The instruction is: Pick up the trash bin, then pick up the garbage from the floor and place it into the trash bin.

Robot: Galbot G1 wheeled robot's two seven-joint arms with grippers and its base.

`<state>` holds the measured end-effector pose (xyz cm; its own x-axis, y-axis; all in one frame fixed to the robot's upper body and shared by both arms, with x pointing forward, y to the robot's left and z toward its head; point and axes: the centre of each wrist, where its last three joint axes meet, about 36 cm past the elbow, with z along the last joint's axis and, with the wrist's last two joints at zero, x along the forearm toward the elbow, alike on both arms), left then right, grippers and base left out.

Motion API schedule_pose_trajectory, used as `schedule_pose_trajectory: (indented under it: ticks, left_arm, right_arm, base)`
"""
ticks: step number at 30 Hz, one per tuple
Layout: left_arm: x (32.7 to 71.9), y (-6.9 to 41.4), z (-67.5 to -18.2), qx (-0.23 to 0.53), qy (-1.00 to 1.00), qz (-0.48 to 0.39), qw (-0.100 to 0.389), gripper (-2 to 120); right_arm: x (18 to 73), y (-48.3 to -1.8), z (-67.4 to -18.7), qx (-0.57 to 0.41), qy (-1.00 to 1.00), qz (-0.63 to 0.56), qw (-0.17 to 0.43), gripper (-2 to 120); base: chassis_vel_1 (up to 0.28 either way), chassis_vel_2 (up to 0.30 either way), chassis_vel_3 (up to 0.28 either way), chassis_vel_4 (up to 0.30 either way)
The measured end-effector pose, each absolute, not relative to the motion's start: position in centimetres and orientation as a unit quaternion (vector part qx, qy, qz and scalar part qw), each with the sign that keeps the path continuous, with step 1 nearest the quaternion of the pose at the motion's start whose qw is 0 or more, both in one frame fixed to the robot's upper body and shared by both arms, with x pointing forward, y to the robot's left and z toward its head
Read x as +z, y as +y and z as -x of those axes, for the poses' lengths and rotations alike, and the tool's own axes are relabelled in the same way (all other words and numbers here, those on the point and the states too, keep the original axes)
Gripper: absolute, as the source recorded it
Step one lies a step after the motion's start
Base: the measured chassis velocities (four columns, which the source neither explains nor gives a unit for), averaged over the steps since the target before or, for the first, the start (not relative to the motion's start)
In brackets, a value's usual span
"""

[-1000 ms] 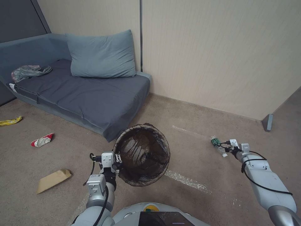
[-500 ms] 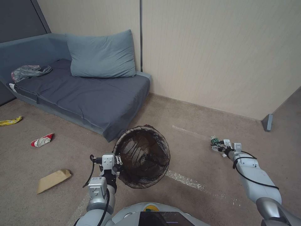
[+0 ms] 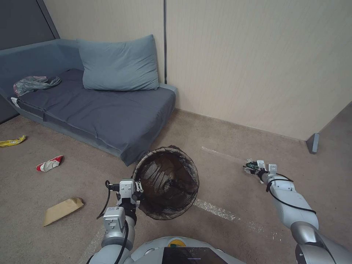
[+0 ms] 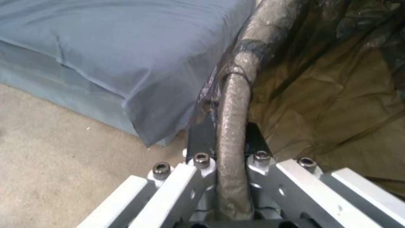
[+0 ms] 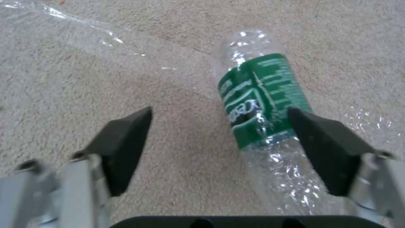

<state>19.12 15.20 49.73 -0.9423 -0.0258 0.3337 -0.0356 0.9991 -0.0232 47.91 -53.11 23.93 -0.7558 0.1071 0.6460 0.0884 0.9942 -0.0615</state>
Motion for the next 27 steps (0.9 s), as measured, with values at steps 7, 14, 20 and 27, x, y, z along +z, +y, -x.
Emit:
schedule_pose_trajectory:
  ticks: [7, 14, 20, 27]
  left_arm:
    - [49.7, 15.1, -19.1, 0.014, -0.985, -0.015, 0.169, 0]
    - [49.7, 15.1, -19.1, 0.014, -0.985, -0.015, 0.169, 0]
    - [49.5, 14.8, -19.1, 0.015, -0.985, -0.008, 0.17, 0]
    - [49.3, 14.5, -19.2, 0.015, -0.985, 0.0, 0.169, 0]
  right_arm:
    - [23.7, -53.4, -47.6, 0.017, -0.937, 0.054, 0.344, 53]
    - [24.1, -54.5, -47.1, 0.026, -0.937, 0.06, 0.344, 30]
    - [25.3, -56.6, -46.0, 0.037, -0.937, 0.074, 0.339, 4]
    - [26.0, -57.1, -44.8, 0.038, -0.939, 0.086, 0.331, 0]
  base:
    - [0.0, 0.0, 0.0, 0.0]
    - [0.0, 0.0, 0.0, 0.0]
    - [0.0, 0.0, 0.0, 0.0]
    - [0.0, 0.0, 0.0, 0.0]
